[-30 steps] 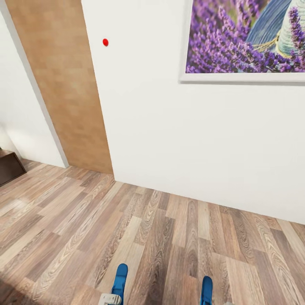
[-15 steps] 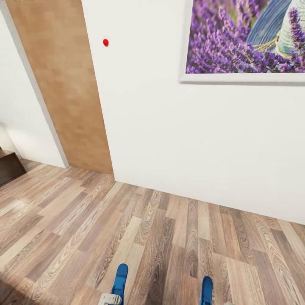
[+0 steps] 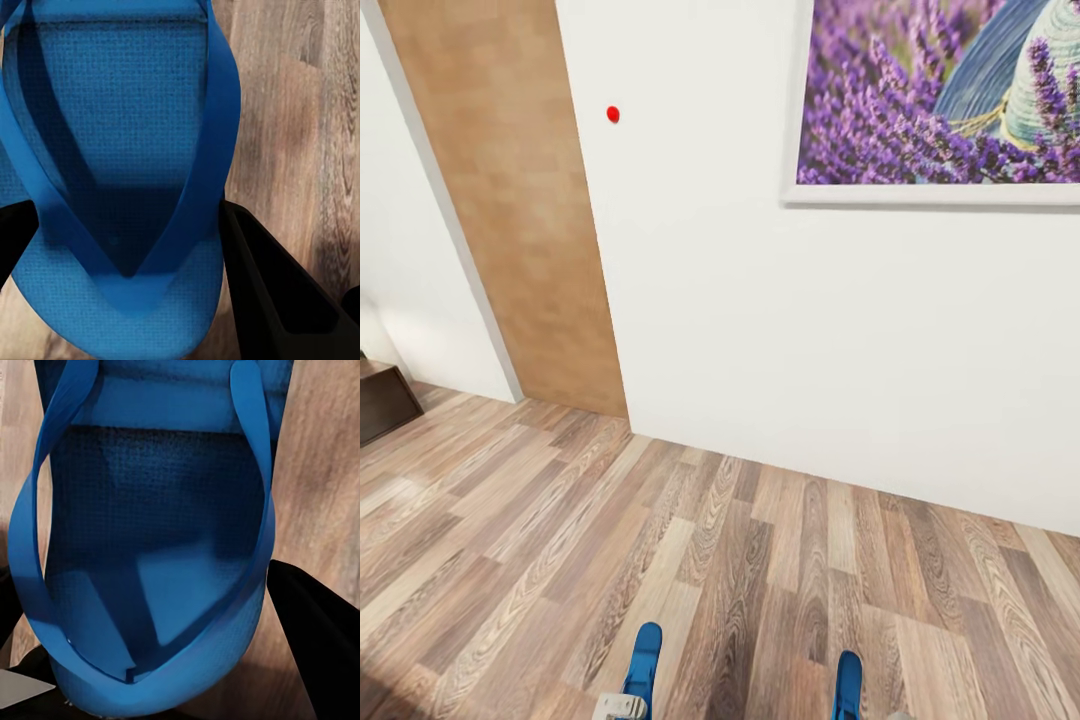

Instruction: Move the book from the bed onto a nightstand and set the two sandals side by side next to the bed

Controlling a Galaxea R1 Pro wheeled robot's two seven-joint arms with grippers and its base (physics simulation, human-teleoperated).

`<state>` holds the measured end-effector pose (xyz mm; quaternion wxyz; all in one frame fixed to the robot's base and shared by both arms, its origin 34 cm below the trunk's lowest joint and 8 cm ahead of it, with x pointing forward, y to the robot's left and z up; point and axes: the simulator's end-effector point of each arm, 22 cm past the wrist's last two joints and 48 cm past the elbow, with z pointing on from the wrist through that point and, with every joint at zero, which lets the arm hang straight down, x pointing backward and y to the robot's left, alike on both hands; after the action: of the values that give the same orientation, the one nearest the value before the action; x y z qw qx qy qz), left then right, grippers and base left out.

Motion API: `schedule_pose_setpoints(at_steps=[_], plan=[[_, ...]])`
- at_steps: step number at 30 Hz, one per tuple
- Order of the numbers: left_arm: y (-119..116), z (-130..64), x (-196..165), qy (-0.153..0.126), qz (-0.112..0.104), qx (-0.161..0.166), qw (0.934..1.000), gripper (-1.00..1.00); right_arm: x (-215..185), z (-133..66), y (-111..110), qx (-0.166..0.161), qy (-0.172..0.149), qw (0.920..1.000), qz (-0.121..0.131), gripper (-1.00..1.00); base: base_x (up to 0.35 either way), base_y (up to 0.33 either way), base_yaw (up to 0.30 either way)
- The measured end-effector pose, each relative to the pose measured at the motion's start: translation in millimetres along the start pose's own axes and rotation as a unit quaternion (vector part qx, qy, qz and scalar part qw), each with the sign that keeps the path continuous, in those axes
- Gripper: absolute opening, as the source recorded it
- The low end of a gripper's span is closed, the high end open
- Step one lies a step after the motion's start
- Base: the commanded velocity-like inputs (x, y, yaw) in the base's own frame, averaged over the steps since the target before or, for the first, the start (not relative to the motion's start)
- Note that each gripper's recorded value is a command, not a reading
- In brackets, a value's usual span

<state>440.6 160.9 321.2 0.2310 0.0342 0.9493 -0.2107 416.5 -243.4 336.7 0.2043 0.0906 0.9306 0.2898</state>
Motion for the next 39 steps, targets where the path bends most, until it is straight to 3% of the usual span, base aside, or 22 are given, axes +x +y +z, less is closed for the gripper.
schedule_pose_setpoints(at_steps=[27,39], plan=[[-1.2,-2.0,-6.7,-0.007,0.003,0.0,1.0,-1.0,-5.5,-1.5,2.9,-0.002,-0.006,1.0,-0.004,-1.0,0.002,0.0,0.0],[-1.3,-2.2,-6.9,-0.007,0.004,0.0,1.0,-1.0,-5.4,-1.6,3.1,-0.002,-0.006,1.0,-0.004,-1.0,0.288,-0.013,0.072]])
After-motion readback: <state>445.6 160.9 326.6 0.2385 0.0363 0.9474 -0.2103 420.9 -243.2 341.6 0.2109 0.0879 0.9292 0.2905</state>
